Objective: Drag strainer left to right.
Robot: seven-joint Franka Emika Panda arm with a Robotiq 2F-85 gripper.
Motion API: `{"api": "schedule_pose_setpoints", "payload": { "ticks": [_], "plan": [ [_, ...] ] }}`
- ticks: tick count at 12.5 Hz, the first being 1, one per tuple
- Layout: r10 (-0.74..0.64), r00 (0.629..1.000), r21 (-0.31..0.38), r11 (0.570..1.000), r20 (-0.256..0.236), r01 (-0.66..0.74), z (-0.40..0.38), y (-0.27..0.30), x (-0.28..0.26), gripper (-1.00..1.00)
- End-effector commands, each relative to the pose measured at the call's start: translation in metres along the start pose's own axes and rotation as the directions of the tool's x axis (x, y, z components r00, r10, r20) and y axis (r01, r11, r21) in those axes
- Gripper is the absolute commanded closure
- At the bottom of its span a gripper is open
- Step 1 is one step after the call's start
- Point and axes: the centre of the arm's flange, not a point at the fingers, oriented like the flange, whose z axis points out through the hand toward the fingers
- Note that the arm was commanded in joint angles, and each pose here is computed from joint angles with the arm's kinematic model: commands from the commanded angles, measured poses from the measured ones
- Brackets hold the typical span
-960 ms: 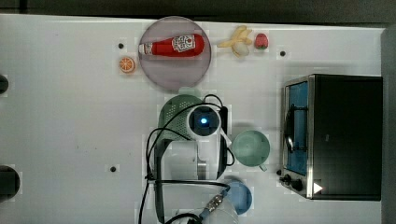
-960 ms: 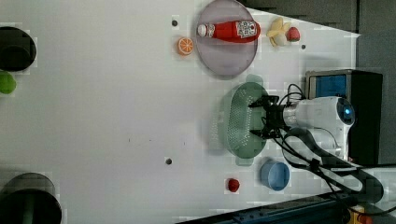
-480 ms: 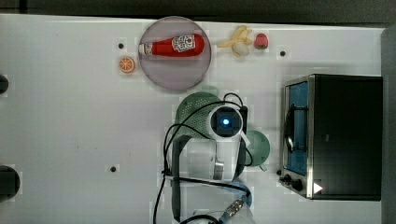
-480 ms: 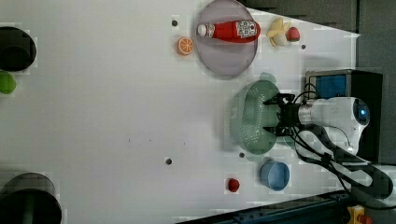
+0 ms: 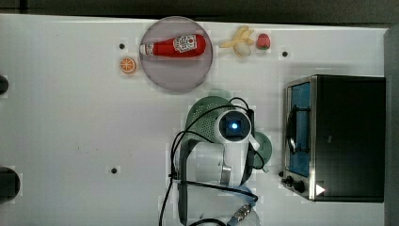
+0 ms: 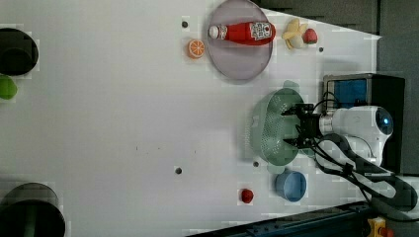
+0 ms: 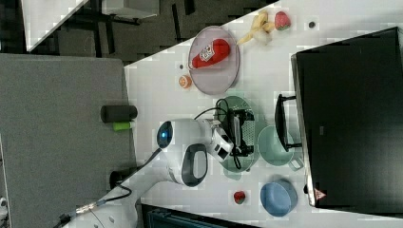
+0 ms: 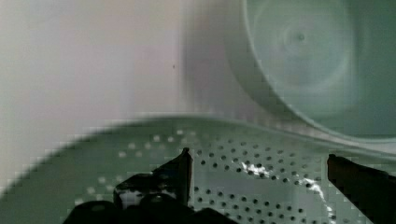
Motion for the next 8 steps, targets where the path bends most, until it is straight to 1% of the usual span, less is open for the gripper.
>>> {"api": "schedule_pose_setpoints", "payload": {
  "ticks": [1, 2, 5, 8],
  "plan": [
    [-0.215, 0.976, 0.093, 0.972, -0.007, 0.215, -0.058, -0.019, -0.021, -1.00],
    [-0.295, 0.955, 0.106, 0.950, -0.014, 0.295, -0.085, -0.020, -0.024, -1.00],
    [-0.495, 0.868, 0.100, 0.863, -0.027, 0.495, -0.178, -0.022, -0.019, -1.00],
    [-0.607, 0.794, 0.094, 0.789, -0.032, 0.607, -0.284, -0.012, -0.012, -1.00]
  ]
}}
